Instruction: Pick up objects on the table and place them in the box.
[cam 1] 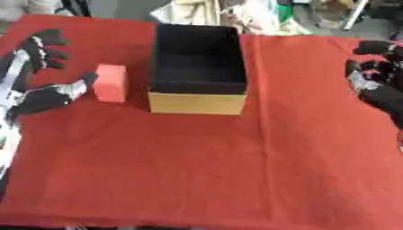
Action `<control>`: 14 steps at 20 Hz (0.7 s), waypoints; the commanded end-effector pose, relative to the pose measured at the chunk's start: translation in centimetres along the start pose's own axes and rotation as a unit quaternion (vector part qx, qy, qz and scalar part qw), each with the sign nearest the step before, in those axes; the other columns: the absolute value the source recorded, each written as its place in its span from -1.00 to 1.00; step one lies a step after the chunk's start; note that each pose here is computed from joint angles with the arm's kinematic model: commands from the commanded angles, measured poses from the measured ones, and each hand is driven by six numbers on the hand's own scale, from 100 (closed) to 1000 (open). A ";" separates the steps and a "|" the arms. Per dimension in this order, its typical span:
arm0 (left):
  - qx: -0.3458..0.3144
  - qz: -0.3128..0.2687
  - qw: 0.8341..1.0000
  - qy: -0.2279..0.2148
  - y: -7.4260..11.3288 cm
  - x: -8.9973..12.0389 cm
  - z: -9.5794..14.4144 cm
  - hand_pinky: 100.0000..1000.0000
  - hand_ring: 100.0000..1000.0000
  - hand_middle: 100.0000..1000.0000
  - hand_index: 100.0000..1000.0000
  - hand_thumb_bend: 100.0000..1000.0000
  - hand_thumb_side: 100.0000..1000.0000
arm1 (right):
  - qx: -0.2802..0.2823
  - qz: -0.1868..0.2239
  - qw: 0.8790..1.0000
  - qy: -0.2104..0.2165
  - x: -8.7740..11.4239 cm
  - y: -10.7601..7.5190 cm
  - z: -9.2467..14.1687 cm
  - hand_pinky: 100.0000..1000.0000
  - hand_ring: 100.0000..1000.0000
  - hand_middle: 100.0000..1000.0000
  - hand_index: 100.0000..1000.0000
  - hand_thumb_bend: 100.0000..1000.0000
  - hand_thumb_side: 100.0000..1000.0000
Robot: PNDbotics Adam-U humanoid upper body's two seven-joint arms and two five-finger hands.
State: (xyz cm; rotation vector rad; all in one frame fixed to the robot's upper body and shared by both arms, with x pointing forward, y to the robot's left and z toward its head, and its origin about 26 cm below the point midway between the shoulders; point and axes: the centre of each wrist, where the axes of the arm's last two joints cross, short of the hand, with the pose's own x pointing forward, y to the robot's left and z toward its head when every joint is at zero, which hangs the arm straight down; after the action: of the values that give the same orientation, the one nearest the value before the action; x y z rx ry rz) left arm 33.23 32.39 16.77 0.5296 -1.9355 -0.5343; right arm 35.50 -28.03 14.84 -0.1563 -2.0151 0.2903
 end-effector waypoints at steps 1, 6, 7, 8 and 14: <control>0.006 -0.016 1.000 -0.011 1.1 0.5 -0.3 0.33 0.40 0.44 0.78 0.01 -0.70 | -0.003 0.009 1.000 -0.013 0.7 -0.6 -0.4 -0.27 -0.01 0.30 0.48 -0.78 -1.00; 0.005 -0.019 1.000 -0.011 1.1 0.5 -0.3 0.33 0.40 0.44 0.78 -0.01 -0.72 | -0.003 0.009 1.000 -0.012 0.7 -0.6 -0.4 -0.27 -0.01 0.30 0.48 -0.78 -1.00; 0.004 -0.020 1.000 -0.011 1.2 0.5 -0.3 0.34 0.40 0.44 0.78 -0.01 -0.73 | -0.003 0.009 1.000 -0.012 0.7 -0.6 -0.4 -0.27 -0.01 0.30 0.48 -0.78 -1.00; 0.003 -0.022 1.000 -0.011 1.2 0.5 -0.3 0.34 0.40 0.44 0.78 -0.01 -0.74 | -0.003 0.009 1.000 -0.012 0.7 -0.6 -0.4 -0.27 -0.01 0.30 0.48 -0.77 -1.00; -0.046 -0.101 0.993 -0.032 2.6 1.5 -1.5 0.40 0.44 0.48 0.76 -0.02 -0.83 | 0.001 0.014 1.000 -0.010 0.6 -0.7 -0.3 -0.27 -0.01 0.30 0.48 -0.77 -1.00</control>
State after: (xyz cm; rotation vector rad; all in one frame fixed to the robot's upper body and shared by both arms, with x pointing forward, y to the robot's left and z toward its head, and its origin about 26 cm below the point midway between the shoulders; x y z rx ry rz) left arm 33.70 32.97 18.47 0.6066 -1.9169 -0.7027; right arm 35.49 -28.04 14.81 -0.1547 -2.0139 0.2932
